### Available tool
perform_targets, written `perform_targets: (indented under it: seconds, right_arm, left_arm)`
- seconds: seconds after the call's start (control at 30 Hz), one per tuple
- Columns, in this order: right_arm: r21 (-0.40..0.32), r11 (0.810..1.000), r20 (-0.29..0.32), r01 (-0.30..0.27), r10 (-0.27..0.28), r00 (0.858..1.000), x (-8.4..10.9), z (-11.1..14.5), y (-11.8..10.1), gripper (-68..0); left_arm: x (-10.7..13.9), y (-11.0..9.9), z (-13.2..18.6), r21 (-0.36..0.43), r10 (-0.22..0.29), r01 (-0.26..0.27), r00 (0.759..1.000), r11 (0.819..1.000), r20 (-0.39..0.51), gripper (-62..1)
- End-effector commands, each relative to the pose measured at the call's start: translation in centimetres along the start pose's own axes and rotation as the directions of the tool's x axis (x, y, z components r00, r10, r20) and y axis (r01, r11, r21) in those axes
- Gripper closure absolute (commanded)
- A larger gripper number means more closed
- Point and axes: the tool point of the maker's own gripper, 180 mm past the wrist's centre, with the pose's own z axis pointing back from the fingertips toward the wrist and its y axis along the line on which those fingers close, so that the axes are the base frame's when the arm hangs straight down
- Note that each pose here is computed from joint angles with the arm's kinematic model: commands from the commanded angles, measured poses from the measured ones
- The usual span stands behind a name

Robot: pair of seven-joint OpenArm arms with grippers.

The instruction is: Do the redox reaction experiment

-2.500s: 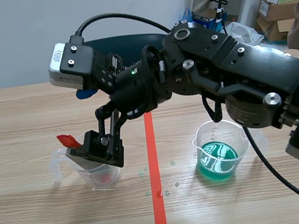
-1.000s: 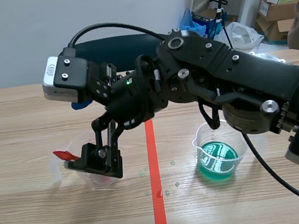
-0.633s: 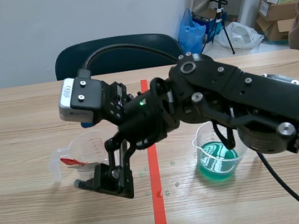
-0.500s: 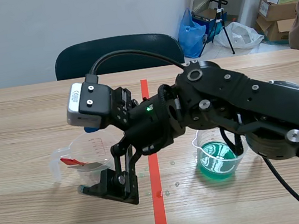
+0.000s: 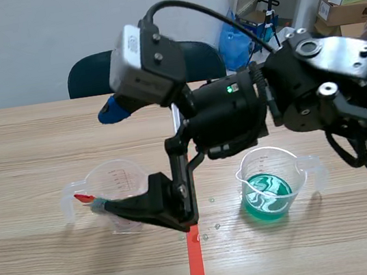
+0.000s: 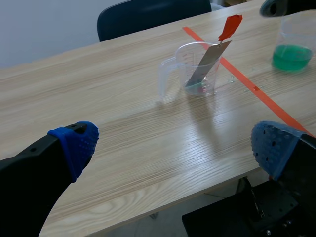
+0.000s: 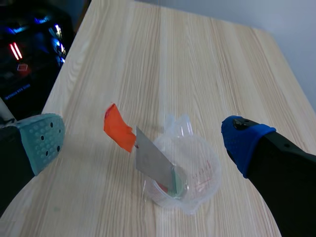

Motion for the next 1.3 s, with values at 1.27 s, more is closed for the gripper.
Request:
perform_targets:
  seconds: [1.27]
  right_arm:
    - [-0.637,0.77,-0.08,-0.039,-0.016,0.997,4.6,16.1,-3.0,-67.9]
  left_arm:
    - [1.4,1.2,-12.8,0.025,-0.142,0.141,0.989,0.99,0.036,-62.3]
